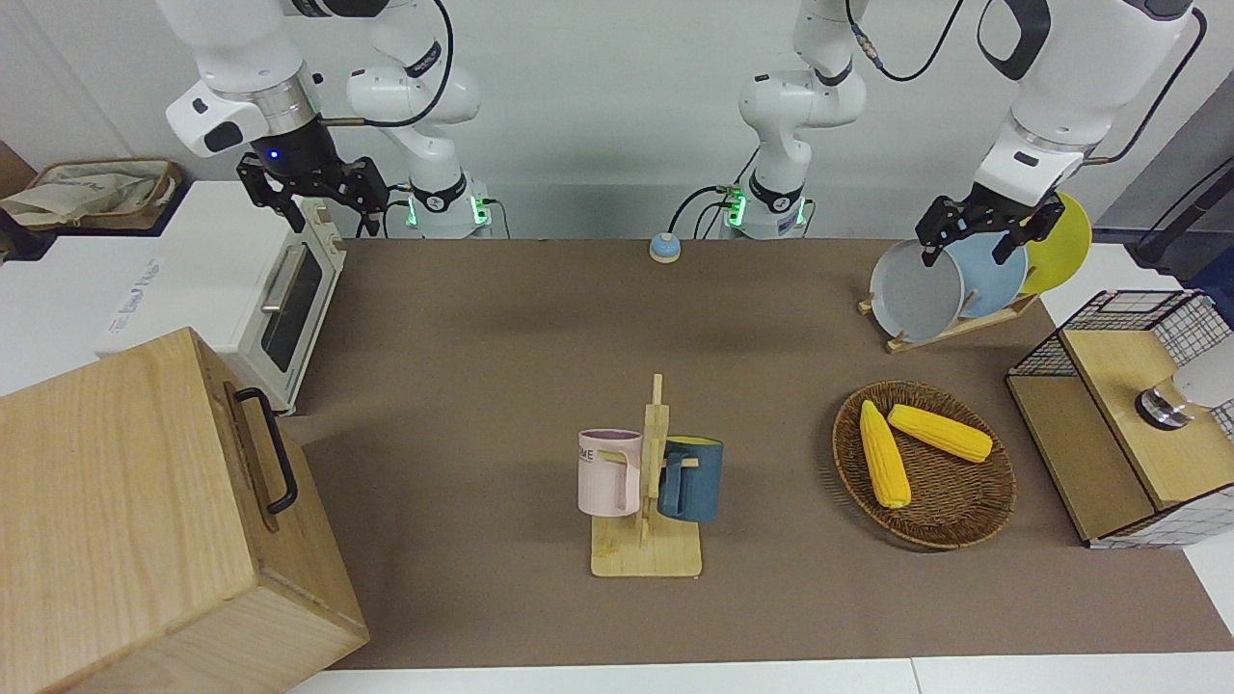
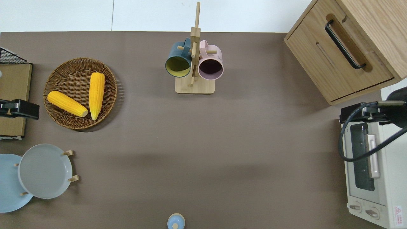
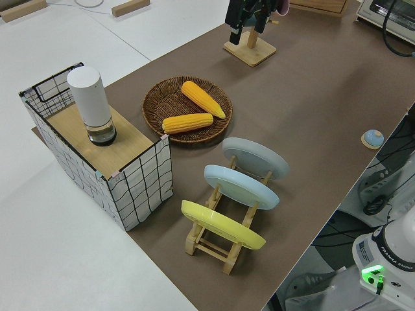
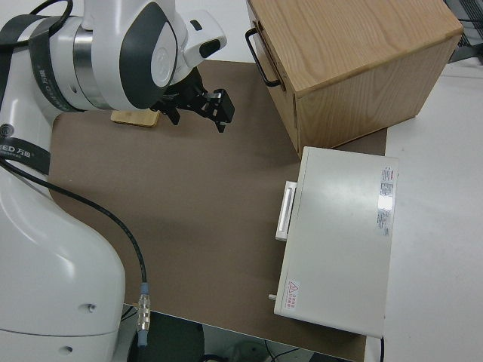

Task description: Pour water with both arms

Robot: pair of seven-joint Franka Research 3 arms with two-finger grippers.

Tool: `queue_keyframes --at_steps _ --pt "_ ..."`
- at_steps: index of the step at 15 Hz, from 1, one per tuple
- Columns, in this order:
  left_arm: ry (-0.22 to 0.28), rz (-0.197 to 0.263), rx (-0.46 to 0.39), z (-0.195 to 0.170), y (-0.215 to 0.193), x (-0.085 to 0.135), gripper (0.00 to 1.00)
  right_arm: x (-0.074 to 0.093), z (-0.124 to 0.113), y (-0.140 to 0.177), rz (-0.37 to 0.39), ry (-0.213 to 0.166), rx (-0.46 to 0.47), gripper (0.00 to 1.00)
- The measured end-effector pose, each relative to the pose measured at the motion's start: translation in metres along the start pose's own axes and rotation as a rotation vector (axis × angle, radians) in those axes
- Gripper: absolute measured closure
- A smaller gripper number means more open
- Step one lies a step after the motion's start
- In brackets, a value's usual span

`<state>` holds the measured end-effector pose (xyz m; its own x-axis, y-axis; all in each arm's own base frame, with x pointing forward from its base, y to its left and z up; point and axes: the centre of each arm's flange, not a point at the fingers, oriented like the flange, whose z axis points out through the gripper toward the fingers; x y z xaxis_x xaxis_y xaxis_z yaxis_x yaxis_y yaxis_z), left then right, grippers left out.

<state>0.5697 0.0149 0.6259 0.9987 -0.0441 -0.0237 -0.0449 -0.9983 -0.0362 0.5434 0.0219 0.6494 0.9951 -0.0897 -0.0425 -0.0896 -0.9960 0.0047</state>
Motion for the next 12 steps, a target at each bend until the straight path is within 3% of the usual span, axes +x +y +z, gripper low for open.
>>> queue_keyframes --at_steps 1,7,12 --pt "0.007 0.001 -0.059 0.000 0.006 0.001 0.00 0.000 0.000 0.001 0.001 0.000 0.000 0.01" --pt "0.024 -0.005 -0.057 0.001 0.002 0.005 0.00 -0.001 -0.001 -0.009 -0.014 0.002 0.022 0.01" --pt "0.048 0.027 -0.049 0.003 -0.046 0.004 0.00 0.009 0.007 -0.031 -0.048 0.025 0.049 0.01"
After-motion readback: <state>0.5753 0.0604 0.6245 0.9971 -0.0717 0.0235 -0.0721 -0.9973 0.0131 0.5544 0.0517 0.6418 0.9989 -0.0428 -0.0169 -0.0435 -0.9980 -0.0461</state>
